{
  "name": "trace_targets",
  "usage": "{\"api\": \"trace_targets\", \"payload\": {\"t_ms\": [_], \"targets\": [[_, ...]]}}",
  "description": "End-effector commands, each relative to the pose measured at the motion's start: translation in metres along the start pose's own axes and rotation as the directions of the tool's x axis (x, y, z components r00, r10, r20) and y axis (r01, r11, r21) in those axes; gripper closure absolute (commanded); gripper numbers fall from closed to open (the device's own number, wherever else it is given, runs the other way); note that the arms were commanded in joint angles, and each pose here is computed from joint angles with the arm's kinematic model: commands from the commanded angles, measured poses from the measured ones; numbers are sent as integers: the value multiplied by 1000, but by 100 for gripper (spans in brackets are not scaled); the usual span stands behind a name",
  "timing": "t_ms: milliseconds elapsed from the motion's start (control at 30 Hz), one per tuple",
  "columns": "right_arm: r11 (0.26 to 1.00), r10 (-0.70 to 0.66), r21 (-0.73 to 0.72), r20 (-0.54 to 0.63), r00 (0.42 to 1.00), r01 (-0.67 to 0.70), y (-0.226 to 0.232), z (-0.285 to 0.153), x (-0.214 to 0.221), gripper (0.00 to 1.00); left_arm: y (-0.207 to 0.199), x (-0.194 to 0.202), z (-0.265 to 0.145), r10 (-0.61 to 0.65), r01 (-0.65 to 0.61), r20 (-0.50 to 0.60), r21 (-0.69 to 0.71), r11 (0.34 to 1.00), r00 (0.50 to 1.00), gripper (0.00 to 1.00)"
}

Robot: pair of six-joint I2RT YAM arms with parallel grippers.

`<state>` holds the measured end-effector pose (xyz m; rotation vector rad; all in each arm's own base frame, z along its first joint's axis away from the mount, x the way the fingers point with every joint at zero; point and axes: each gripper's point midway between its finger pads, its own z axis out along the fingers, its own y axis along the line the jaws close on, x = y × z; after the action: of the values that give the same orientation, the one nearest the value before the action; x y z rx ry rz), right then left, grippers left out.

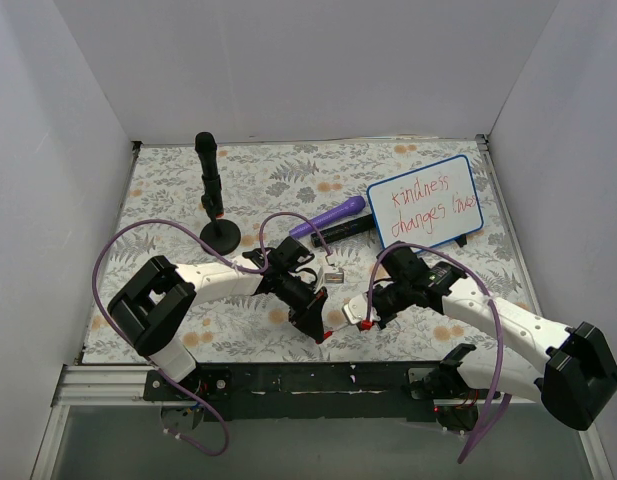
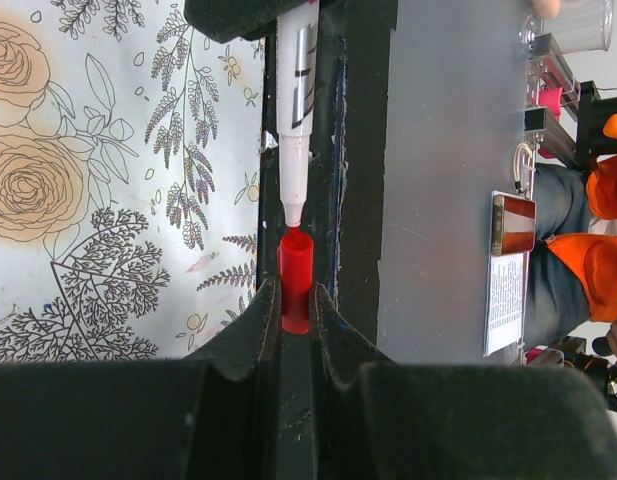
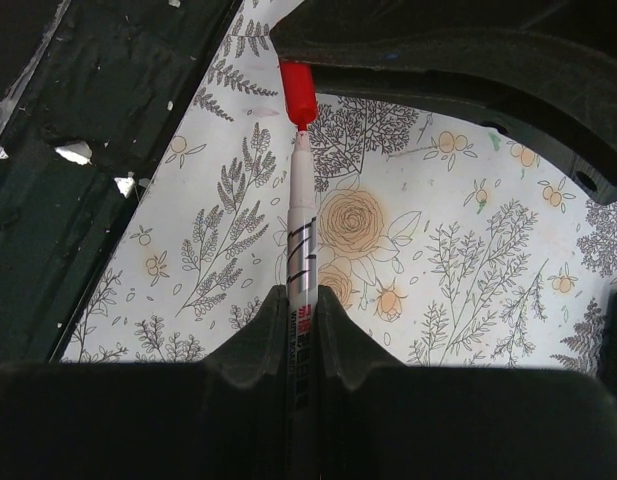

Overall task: Write a sentence on the whiteboard
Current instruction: Insert the whiteboard marker without the cap into the pen cap.

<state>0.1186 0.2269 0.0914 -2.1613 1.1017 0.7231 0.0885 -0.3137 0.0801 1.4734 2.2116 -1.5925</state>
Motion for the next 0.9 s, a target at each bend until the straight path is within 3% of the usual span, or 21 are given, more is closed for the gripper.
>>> {"api": "trace_targets", "payload": {"t_ms": [0,867], "targets": [[1000,-23,5,25,999,23,-5,3,-8,99,-12,-12,-3,57,-58,30,32,998,998,100],[999,-26,-34,52,998,27,-3,14,-16,99,-8,-21,9,62,-63,2,50,997,998,100]]}}
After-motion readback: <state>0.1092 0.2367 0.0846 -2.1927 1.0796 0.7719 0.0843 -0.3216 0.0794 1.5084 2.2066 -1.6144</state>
